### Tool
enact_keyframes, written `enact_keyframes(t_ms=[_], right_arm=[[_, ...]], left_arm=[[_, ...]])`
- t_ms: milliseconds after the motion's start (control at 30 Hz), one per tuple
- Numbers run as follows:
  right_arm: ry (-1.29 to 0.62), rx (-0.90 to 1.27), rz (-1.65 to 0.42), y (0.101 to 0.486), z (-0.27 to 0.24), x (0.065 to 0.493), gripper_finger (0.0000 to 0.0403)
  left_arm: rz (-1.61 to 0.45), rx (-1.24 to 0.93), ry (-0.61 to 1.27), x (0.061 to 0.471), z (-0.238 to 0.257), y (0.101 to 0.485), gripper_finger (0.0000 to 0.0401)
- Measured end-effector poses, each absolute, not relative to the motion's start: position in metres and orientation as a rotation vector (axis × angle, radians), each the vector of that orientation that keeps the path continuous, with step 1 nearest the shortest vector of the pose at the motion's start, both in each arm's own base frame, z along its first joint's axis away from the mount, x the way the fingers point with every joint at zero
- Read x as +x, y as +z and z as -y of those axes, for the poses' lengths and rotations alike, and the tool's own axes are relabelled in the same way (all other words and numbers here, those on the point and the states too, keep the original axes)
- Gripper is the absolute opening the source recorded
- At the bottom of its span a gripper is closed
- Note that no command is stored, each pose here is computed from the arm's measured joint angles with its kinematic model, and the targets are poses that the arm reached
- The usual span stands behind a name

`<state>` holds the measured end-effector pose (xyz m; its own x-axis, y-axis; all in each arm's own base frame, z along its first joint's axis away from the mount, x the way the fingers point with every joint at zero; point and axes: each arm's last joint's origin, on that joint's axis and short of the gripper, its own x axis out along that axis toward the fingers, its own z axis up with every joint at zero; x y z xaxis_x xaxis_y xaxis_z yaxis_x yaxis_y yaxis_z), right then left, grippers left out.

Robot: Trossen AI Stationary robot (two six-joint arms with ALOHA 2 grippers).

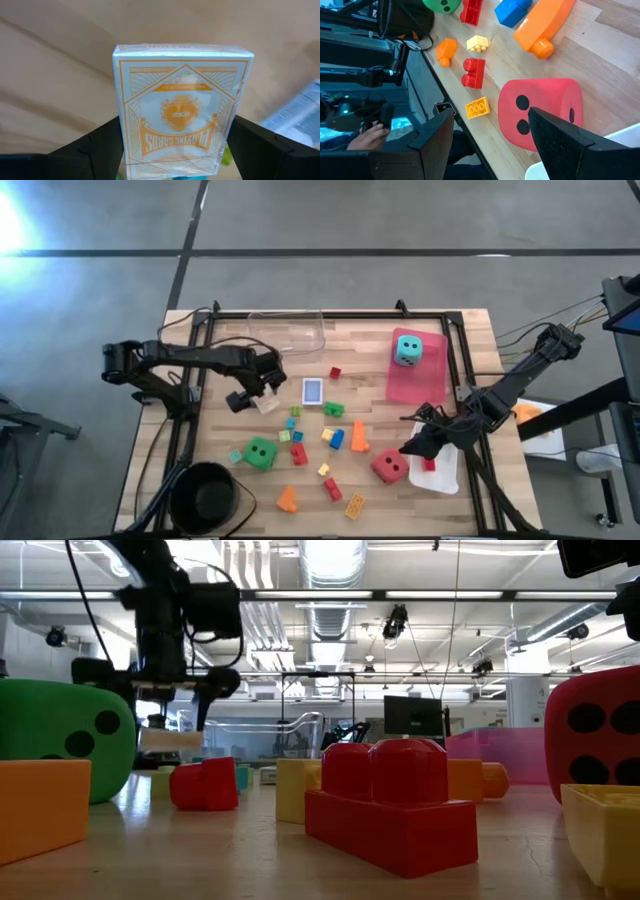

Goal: Pick & Place Toys
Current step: Put the orange deck of cards box into the transparent bin

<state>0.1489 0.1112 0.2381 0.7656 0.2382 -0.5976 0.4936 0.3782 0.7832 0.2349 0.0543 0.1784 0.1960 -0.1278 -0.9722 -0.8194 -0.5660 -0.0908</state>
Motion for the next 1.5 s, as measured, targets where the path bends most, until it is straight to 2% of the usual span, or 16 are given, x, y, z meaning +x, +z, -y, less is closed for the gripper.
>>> enact_keyframes(t_ms=[333, 1067, 1500], right_arm=[[-0.184, 1.202, -0.723, 0.238, -0.111, 0.149, 0.0251], [-0.183, 1.201, -0.723, 0.238, -0.111, 0.149, 0.0251], [-0.183, 1.200, -0.722, 0.238, -0.111, 0.149, 0.0251]], left_arm=[[-0.809, -1.712, 1.465, 0.245, -0.069, 0.233, 0.0304], [-0.599, -1.774, 1.461, 0.241, -0.123, 0.272, 0.0304], [-0.744, -1.654, 1.470, 0.269, -0.171, 0.278, 0.0304]])
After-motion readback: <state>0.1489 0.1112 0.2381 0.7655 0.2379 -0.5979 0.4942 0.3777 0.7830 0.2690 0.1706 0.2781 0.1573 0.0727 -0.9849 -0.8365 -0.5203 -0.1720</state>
